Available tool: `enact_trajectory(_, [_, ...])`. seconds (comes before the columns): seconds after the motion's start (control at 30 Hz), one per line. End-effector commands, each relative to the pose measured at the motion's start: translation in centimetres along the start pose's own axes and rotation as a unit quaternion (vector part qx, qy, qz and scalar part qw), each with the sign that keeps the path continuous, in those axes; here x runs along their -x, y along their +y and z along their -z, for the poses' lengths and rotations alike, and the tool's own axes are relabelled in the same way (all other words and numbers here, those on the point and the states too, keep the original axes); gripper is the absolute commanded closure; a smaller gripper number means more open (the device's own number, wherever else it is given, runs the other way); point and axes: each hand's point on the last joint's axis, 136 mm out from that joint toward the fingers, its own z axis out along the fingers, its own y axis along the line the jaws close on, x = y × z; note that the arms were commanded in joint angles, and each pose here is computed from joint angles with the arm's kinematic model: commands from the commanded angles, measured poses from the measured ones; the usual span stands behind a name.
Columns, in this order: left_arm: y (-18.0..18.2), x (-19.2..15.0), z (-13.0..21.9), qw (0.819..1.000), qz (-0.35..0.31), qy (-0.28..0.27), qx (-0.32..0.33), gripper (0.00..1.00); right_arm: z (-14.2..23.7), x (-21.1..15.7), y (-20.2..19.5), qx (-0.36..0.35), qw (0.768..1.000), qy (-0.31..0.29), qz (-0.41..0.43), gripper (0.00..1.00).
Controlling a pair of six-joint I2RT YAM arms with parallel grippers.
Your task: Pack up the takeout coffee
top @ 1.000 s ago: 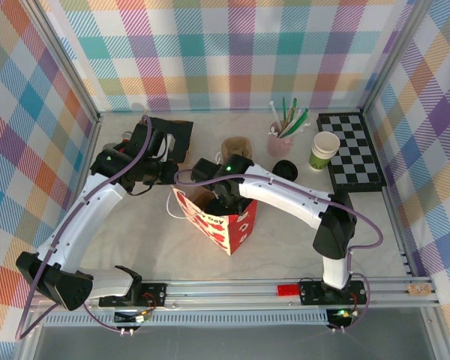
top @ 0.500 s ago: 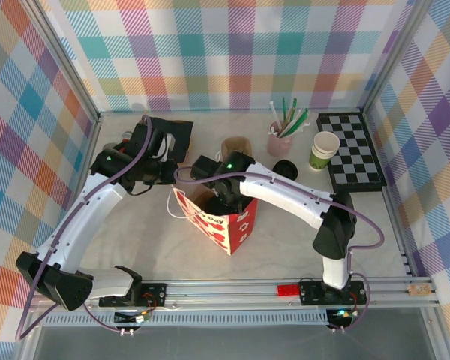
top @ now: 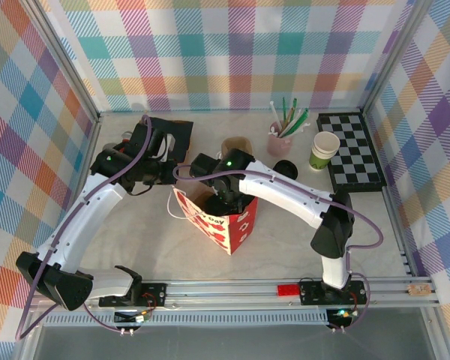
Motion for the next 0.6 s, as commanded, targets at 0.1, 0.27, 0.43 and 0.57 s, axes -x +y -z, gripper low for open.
enact_trajectory(0.1, [0.17,1.05,0.79,1.0,0.008,-0.021,0.0,0.87,0.1,-0.82,-0.13,-0.01,1.0,0.014,0.01,0.56])
enact_trajectory(0.27, [0.2,1.08,0.78,1.0,0.008,-0.021,0.001,0.87,0.09,-1.01,-0.2,-0.01,1.0,0.016,0.011,0.56])
enact_trajectory(0.43, [0.25,1.11,0.84,1.0,0.008,-0.021,0.003,0.87,-0.17,-1.13,-0.15,-0.009,1.0,0.019,0.011,0.56])
enact_trajectory(0.57, [0.25,1.11,0.83,1.0,0.008,-0.021,0.003,0.87,-0.22,-1.25,-0.16,-0.009,1.0,0.021,0.01,0.56])
